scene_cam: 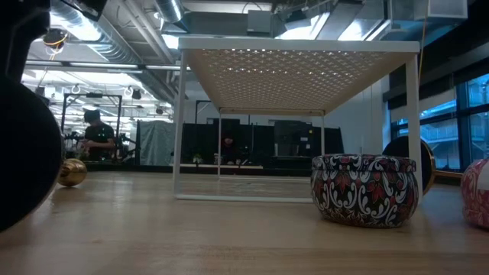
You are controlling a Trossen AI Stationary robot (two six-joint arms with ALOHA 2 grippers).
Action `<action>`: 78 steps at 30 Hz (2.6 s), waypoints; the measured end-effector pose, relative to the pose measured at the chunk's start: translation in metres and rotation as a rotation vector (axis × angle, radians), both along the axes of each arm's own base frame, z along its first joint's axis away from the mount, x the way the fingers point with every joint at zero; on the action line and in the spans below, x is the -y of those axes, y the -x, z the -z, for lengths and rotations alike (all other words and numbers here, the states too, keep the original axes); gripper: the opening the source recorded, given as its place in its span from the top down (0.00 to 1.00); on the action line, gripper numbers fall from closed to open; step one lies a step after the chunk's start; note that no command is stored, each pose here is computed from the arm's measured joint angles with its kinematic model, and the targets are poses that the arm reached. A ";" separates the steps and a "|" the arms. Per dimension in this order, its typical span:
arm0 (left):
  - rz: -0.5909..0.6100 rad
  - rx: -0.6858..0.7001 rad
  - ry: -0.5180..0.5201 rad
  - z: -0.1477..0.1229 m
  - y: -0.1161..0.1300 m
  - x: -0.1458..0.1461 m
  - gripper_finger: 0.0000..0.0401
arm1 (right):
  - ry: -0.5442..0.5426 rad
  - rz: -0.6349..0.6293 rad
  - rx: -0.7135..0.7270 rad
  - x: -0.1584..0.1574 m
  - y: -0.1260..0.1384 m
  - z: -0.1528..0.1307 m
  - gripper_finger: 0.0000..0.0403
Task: Pick & Place candle stick holders
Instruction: Put the top silver scented candle on the shelf
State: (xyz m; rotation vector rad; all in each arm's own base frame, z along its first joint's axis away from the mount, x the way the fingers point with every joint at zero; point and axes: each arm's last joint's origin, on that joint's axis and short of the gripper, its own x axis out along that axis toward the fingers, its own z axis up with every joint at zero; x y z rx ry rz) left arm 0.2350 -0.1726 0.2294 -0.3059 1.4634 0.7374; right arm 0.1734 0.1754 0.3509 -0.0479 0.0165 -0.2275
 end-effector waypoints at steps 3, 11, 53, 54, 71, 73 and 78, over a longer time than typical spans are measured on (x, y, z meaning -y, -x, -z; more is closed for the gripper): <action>0.017 0.012 0.012 0.000 -0.001 0.001 0.00 | 0.000 0.000 0.000 0.000 0.000 0.000 0.07; 0.116 0.034 -0.040 0.000 0.003 0.006 0.00 | 0.001 -0.001 -0.001 0.000 0.000 0.000 0.07; -0.109 0.390 0.131 0.003 0.037 -0.005 0.00 | 0.013 0.000 -0.006 0.000 0.000 0.001 0.07; -0.116 0.407 0.125 0.001 0.037 -0.006 0.00 | 0.013 0.000 -0.006 0.000 0.000 0.001 0.07; -0.254 0.393 0.137 -0.010 0.061 -0.010 0.00 | 0.013 0.000 -0.006 0.000 0.000 0.001 0.07; -0.253 0.380 0.150 -0.007 0.062 -0.009 0.00 | 0.013 0.000 -0.006 0.000 0.000 0.001 0.07; -0.249 0.394 0.160 -0.004 0.063 -0.006 0.00 | 0.012 0.000 -0.006 0.000 0.000 0.001 0.07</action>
